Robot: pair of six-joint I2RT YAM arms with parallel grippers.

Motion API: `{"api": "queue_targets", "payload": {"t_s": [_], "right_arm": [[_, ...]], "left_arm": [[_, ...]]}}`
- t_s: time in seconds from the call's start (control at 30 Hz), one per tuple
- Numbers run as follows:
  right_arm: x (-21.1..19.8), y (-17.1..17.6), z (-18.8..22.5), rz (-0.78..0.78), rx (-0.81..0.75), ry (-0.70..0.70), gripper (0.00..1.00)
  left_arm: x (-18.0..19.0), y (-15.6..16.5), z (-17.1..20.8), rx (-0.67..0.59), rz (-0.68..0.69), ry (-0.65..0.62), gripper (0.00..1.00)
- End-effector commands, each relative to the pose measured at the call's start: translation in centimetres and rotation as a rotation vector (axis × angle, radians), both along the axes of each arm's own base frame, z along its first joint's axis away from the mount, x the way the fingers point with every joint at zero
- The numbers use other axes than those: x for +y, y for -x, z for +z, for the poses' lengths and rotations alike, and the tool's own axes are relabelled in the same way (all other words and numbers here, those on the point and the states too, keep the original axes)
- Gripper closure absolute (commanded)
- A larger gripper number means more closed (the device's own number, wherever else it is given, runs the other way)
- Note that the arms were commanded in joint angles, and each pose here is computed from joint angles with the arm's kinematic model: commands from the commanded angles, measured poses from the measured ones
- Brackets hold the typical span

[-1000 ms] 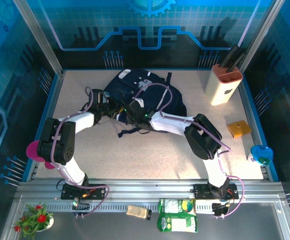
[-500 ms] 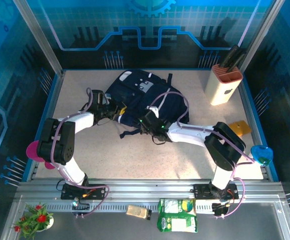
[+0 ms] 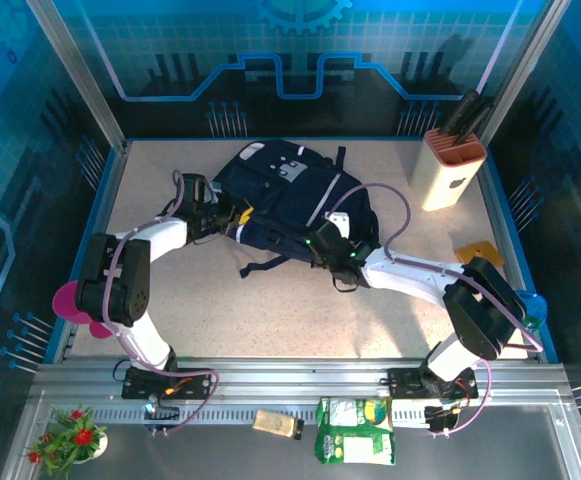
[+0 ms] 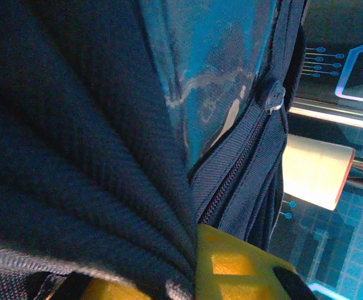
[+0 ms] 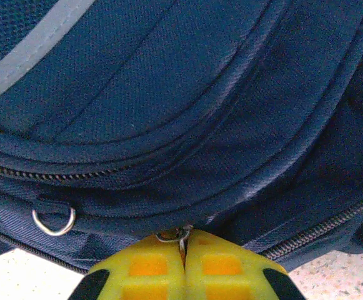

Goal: Pack the student bag
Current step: Zip the student bag at the top-center of the table.

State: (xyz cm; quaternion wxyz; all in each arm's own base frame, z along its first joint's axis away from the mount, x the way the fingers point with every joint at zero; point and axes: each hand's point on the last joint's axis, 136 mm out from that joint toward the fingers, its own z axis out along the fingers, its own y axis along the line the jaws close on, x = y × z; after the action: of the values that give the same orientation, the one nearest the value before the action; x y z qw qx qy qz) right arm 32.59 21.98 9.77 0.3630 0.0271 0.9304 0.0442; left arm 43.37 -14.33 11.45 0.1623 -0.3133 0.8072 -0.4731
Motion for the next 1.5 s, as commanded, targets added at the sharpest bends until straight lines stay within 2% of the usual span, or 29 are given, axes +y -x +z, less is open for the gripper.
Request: {"api": "queue_targets", "payload": {"t_s": [0.0,0.1,0.2,0.33,0.43,0.53,0.63,0.77,1.1,1.3,1.47], "right_arm": [[-2.9,-1.2,1.4,-0.004,-0.055,0.124,0.99],[1.0,-2.3,2.4,0.189,-0.078,0.083,1.00],[4.7,-2.9,3.0,0.337,-0.073,0.023,1.00],[9.7,-3.4,3.4,0.491,-0.050,-0.064,1.00],[13.1,-3.4,3.7,0.575,-0.039,-0.112,1.00],[15.9,-3.1,3.9,0.640,-0.034,-0.150,1.00],[17.9,-3.0,4.1,0.681,-0.024,-0.193,1.00],[19.5,-2.6,4.4,0.721,-0.009,-0.239,1.00],[20.2,-1.8,4.2,0.740,0.021,-0.298,1.00],[18.0,-2.2,3.0,0.684,0.025,-0.209,1.00],[13.9,-2.1,1.9,0.668,-0.005,-0.107,0.98]], "left_arm": [[2.5,-2.2,1.4,-0.079,0.042,-0.042,0.91],[3.5,-2.3,1.3,-0.079,0.059,-0.062,0.82],[4.6,-1.6,1.4,-0.078,0.079,-0.102,0.60],[5.4,0.2,1.7,-0.082,0.109,-0.142,0.47],[5.5,1.8,1.7,-0.073,0.127,-0.133,0.44],[5.1,2.9,1.6,-0.065,0.156,-0.066,0.43],[4.3,3.2,1.8,-0.076,0.183,-0.007,0.43],[3.6,3.1,1.6,-0.076,0.189,0.006,0.46],[2.3,1.9,0.2,-0.050,0.184,0.029,0.65],[2.6,1.4,0.0,-0.050,0.190,0.009,0.84],[3.3,1.2,0.3,-0.054,0.191,-0.029,0.92]]}}
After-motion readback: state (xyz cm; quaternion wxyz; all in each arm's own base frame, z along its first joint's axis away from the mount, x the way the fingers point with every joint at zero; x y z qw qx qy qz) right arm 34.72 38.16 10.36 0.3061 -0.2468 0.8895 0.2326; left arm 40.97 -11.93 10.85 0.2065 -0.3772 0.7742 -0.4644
